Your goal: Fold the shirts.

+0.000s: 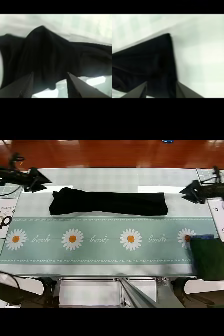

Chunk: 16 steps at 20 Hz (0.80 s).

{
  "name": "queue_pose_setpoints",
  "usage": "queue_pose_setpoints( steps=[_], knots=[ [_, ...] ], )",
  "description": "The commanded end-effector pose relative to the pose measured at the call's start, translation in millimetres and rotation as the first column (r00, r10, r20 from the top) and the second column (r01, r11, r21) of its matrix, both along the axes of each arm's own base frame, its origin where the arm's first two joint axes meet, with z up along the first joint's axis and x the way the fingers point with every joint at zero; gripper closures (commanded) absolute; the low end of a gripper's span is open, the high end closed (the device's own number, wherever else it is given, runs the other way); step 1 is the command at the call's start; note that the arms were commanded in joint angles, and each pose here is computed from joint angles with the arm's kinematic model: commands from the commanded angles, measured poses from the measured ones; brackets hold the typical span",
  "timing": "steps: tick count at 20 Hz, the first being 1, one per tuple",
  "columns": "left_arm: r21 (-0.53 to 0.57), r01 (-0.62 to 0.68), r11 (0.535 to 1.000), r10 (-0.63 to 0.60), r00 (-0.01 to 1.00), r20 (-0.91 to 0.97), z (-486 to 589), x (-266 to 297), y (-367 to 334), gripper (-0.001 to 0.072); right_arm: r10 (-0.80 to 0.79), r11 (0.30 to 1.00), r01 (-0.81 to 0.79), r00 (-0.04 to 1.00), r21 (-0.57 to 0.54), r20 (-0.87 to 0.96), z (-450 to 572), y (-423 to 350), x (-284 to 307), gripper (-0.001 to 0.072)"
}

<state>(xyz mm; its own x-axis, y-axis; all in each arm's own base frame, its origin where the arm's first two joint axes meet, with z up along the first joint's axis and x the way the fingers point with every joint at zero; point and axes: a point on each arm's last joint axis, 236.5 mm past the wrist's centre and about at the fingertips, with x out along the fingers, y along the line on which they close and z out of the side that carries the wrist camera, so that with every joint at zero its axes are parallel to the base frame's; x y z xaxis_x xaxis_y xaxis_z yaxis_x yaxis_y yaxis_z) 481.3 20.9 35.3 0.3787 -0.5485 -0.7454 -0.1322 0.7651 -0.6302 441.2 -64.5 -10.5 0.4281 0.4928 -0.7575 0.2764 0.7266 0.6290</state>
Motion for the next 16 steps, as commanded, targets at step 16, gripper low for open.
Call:
queue_pose_setpoints(
  steps=[16],
  knots=[
    [0.024,-0.132,0.991,0.126,0.979,0.162,-8,-130,-75,0.0201,0.086,0.978,-0.062,0.99,0.201,-0.112,-92,110,16,0.0294]
  ],
)
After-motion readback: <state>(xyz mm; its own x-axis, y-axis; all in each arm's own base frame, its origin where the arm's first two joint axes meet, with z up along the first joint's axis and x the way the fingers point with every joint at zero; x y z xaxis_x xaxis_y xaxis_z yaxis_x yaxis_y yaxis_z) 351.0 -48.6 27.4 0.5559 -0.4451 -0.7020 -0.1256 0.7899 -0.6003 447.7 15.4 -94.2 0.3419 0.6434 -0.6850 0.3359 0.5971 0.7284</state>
